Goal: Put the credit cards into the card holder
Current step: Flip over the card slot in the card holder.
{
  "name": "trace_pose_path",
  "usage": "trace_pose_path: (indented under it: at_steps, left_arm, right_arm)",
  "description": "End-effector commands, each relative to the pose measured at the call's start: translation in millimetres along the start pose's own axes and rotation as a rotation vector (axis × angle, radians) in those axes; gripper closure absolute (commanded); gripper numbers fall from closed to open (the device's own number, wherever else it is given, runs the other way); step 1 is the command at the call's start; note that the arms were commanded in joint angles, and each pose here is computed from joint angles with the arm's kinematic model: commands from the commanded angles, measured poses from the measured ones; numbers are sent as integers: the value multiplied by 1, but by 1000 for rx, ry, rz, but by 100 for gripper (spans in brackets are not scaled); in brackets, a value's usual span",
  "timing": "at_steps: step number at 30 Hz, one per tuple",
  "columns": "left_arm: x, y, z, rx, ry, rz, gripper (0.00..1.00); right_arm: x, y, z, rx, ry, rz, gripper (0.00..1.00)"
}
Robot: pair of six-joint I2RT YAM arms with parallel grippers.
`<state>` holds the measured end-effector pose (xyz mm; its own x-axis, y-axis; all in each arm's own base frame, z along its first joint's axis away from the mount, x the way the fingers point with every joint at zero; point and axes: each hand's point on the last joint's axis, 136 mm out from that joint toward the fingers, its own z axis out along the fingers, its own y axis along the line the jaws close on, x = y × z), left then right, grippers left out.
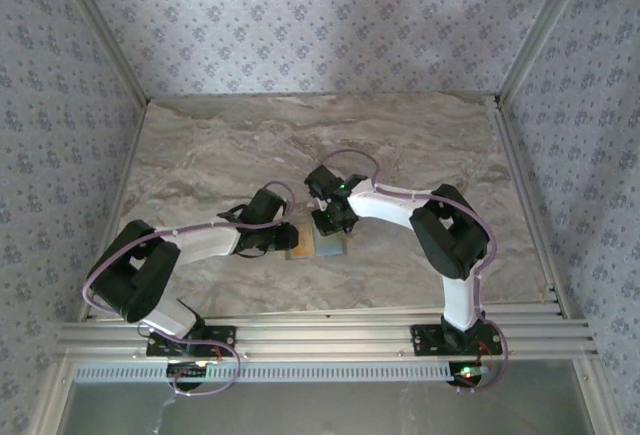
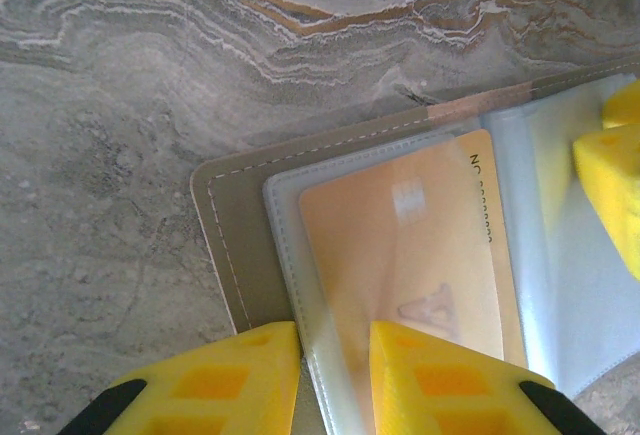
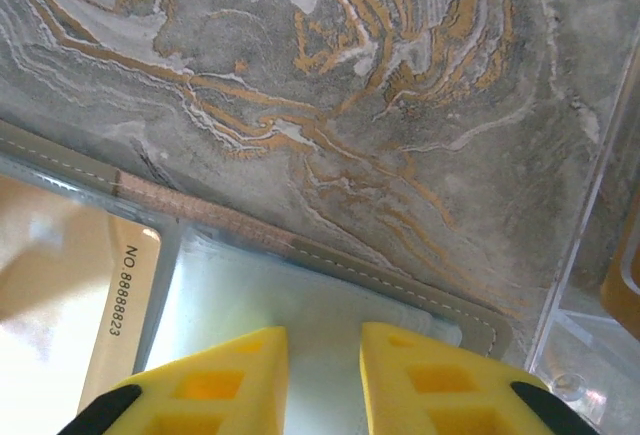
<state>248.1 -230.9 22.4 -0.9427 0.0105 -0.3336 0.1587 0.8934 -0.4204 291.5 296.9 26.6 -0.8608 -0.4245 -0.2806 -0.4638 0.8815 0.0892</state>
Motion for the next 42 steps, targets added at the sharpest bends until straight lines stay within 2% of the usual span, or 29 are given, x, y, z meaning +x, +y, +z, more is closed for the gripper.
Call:
trace_pose_path:
  at_steps: [1,11,18,26,32,42]
  left_arm:
    - [44,29,9,-87,156,-32,74]
    - [44,29,9,-87,158,-31,74]
    - [45,29,10,-86,164,-32,74]
    - [45,29,11,-84,166,-34,74]
    - [44,28,11,-81,166,-36,74]
    - [44,26,11,-73,168,-37,74]
  right_arm:
    - [20,0,16,9,63,5,76]
    - [17,4,7,-15,47,0,99]
    - [2,24,-12,-123,-12,-9,100]
    - [1,49,-19,-263,-20,8,100]
    - [4,56,-30,-319,-40,36,76]
    - [28,60,-28,-362,-22,100,59]
